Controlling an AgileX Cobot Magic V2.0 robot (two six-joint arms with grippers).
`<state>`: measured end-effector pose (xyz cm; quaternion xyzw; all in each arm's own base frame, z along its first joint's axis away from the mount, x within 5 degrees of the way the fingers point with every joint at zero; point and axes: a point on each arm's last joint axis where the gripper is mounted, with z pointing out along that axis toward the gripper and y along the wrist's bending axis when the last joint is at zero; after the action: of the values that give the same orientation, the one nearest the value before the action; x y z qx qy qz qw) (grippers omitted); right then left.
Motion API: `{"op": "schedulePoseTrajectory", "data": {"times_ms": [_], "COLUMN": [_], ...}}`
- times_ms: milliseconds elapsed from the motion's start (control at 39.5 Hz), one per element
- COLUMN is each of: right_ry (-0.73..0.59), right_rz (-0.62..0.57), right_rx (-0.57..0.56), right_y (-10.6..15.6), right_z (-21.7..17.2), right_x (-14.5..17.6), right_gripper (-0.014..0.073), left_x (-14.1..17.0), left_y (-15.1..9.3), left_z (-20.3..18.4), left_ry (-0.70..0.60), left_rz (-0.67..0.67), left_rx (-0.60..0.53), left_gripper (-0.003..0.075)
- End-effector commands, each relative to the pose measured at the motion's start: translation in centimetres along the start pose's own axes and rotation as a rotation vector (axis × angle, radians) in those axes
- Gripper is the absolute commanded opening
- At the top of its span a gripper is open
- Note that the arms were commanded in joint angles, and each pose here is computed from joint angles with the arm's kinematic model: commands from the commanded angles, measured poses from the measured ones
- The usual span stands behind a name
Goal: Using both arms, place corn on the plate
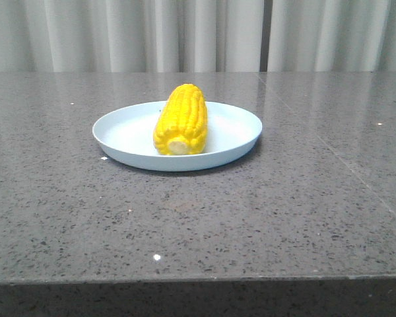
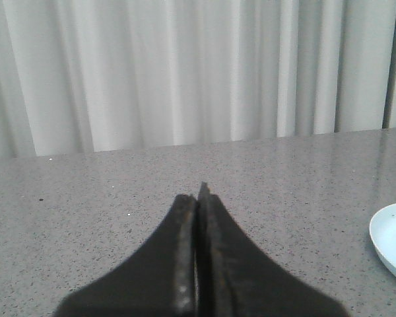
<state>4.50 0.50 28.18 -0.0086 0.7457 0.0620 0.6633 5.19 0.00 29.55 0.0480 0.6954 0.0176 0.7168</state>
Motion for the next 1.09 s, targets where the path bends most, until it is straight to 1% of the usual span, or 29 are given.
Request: {"op": "schedulePoseTrajectory", "data": {"times_ms": [0, 658, 734, 810, 936, 1062], "right_ry": [-0.102, -0.102, -0.102, -0.102, -0.102, -0.102], "right_rz": [-0.017, -0.017, -0.017, -0.017, -0.017, -0.017], "right_rx": [0.005, 0.005, 0.005, 0.005, 0.005, 0.005], "right_y": [0.0, 0.0, 0.0, 0.0, 0.0, 0.0], "right_z": [-0.2, -0.2, -0.2, -0.2, -0.2, -0.2], "right_x": [-1.5, -1.5, -1.5, -1.5, -1.5, -1.5], "right_gripper": [-0.0101, -0.0101, -0.0101, -0.0101, -0.0101, -0.0101], "left_x": [-1.5, -1.4, -0.9, -0.1, 1.3, 2.6], "left_y": [-0.1, -0.2, -0.4, -0.4, -0.3, -0.3], "left_z": [-0.1, -0.1, -0.1, -0.1, -0.5, -1.2], "left_ry": [-0.101, -0.102, -0.101, -0.099, -0.101, -0.123], "left_rz": [-0.005, -0.014, -0.013, -0.058, -0.096, -0.061], "left_rx": [0.016, 0.026, 0.034, 0.012, -0.031, -0.056], "left_gripper": [-0.0020, -0.0020, -0.0020, -0.0020, -0.0020, -0.0020]}}
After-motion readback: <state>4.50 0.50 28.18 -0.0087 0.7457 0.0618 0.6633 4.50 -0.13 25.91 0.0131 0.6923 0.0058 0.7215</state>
